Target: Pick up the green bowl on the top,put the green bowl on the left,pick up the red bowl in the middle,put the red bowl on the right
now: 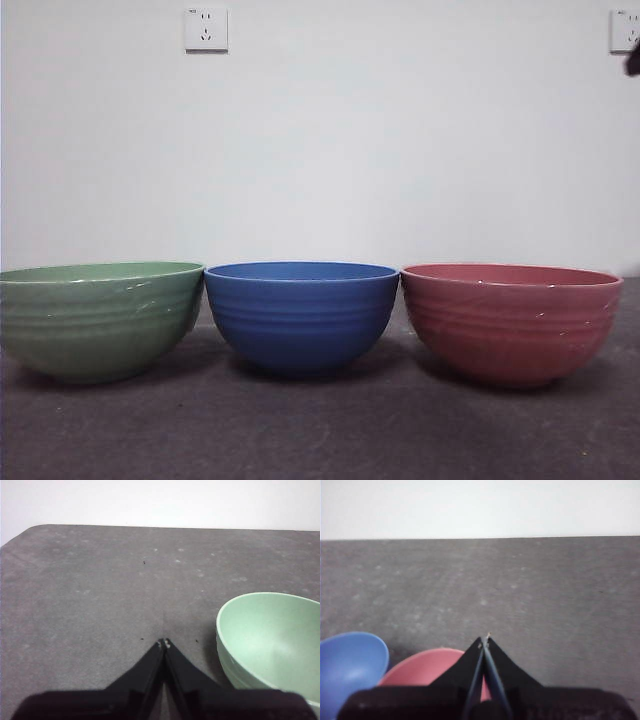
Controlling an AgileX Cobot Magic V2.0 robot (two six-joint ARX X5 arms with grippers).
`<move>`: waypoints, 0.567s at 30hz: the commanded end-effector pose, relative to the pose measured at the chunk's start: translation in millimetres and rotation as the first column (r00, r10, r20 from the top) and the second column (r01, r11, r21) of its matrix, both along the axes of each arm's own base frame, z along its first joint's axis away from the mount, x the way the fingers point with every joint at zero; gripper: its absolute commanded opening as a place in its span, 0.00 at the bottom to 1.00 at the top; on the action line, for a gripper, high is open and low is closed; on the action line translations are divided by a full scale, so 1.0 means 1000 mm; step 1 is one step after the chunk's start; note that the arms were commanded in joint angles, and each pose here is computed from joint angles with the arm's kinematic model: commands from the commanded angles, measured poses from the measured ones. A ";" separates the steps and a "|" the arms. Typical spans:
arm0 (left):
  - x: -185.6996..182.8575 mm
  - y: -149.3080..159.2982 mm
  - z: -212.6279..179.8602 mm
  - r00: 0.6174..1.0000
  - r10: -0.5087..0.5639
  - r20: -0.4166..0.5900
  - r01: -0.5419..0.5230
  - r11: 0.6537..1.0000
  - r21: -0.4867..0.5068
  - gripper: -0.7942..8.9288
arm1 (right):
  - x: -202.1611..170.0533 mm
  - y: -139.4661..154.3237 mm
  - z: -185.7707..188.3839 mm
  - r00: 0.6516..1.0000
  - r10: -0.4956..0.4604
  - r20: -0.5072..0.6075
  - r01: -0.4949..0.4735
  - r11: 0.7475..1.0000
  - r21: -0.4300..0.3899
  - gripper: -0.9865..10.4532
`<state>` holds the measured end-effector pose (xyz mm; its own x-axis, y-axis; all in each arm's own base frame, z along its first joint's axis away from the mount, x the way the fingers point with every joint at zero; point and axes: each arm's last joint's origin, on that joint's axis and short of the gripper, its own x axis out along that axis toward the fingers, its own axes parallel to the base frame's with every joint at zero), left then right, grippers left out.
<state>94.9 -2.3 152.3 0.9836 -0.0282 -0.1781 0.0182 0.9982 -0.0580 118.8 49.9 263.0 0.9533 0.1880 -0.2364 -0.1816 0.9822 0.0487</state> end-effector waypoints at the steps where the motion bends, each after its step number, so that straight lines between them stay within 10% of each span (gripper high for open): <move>1: 0.001 0.000 -0.005 1.000 0.007 -0.011 -0.007 1.000 -0.008 0.08 | -0.015 -0.014 -0.002 0.998 -0.037 0.044 0.038 0.999 -0.021 0.09; 17: 0.001 0.000 -0.005 1.000 0.007 -0.011 -0.007 1.000 -0.007 0.08 | -0.026 -0.035 -0.112 1.000 -0.002 0.029 0.001 1.000 0.031 0.09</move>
